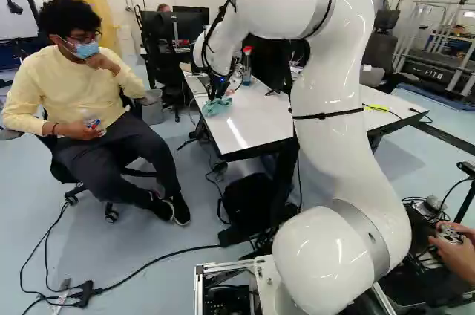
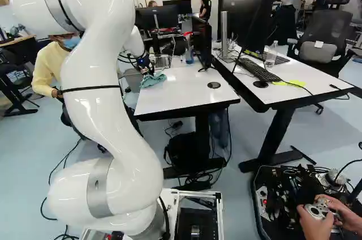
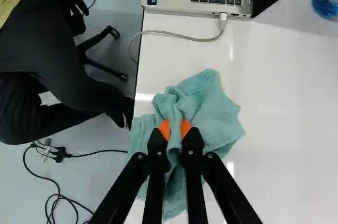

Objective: Clean the table with the green towel

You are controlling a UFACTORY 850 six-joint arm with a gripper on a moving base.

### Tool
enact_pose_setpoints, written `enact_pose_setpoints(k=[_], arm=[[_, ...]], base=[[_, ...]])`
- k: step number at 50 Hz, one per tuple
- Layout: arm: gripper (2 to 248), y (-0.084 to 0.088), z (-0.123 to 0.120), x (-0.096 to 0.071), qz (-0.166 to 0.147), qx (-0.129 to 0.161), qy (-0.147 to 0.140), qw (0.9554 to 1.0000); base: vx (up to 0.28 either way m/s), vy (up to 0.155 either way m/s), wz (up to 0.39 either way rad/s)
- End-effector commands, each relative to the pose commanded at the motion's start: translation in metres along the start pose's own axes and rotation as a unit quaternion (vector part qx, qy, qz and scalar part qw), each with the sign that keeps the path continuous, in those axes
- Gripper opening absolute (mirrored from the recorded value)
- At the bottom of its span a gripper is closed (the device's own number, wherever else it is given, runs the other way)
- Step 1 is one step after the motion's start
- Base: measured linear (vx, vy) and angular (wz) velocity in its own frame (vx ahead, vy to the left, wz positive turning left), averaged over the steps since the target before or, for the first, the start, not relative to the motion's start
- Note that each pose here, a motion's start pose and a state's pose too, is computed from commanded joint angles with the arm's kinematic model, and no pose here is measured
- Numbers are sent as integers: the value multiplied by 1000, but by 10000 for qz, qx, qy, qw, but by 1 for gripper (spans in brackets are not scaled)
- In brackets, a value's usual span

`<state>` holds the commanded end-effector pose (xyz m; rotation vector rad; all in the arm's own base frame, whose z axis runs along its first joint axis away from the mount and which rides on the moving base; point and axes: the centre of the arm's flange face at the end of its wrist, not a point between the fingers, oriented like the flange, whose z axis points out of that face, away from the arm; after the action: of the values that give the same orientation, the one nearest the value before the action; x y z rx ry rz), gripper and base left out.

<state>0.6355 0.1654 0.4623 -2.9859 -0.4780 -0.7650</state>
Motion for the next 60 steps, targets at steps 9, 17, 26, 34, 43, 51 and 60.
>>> enact_pose_setpoints(k=[9, 17, 26, 34, 43, 51, 60], arm=[[41, -1, -20, -10, 62, 24, 43, 10000], [41, -4, -39, -21, 98, 57, 13, 9999], [41, -9, -60, -33, 152, 106, 13, 9998], [41, -14, -78, -44, 208, 155, 44, 9997], [41, -19, -99, -57, 270, 215, 71, 9994], [41, -23, -118, -68, 310, 264, 130, 9991], [41, -28, -133, -82, 336, 312, 167, 9988]], base=[[0, 0, 0], [0, 0, 0], [0, 0, 0], [0, 0, 0], [0, 0, 0], [0, 0, 0], [0, 0, 0]])
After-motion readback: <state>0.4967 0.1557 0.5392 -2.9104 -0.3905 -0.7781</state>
